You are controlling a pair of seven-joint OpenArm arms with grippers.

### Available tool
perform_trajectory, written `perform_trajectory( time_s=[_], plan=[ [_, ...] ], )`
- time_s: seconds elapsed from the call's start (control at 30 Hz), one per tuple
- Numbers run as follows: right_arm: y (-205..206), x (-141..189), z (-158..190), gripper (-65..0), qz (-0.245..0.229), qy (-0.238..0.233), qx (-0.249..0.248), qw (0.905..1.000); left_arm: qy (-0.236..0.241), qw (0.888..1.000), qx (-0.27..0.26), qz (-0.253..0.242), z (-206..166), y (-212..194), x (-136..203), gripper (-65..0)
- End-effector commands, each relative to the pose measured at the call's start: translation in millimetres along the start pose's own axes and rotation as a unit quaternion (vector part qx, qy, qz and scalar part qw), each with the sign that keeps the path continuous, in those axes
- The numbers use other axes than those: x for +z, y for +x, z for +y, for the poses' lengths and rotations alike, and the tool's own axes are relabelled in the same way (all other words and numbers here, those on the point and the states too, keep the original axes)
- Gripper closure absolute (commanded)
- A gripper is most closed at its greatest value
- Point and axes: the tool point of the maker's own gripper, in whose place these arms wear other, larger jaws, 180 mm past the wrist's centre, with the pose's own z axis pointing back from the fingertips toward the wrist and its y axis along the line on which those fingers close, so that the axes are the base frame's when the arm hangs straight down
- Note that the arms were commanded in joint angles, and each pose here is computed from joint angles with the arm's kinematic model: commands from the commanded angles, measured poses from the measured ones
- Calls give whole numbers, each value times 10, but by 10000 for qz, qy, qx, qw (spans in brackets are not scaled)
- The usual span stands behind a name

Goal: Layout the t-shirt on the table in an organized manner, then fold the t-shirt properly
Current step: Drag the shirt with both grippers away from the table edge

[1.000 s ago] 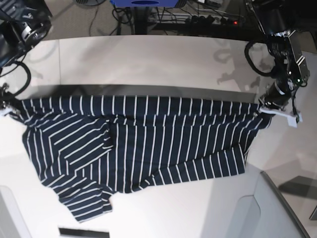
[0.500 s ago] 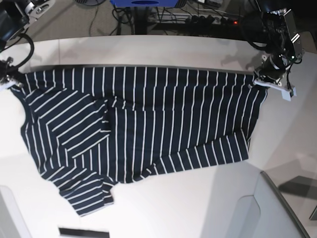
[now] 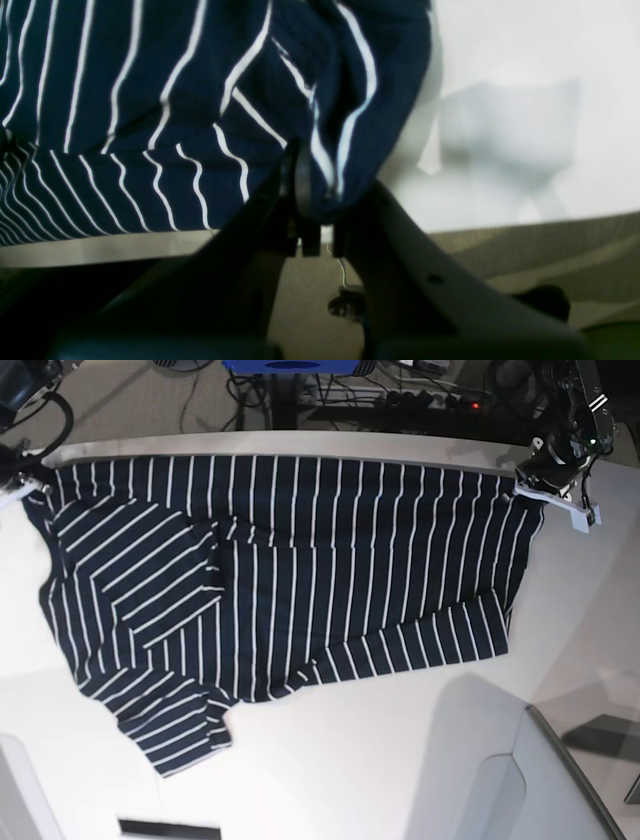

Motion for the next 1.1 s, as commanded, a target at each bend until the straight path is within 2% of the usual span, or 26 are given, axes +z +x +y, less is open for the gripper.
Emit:
perform_trajectory(
  time_s=[0.0,0.37,1.07],
  plan=[
    [155,116,-90,0,-231,-132,103,9996,68,9998,-64,-203,58,125,46,0],
    [10,67,-62,0,-93,-96,90,9999,160,9997,-64,-145,153,-5,78,0],
    [40,73,-86,-3,-239,-128,50,9996,183,9996,-69,-205,178,-9,89,0]
  ],
)
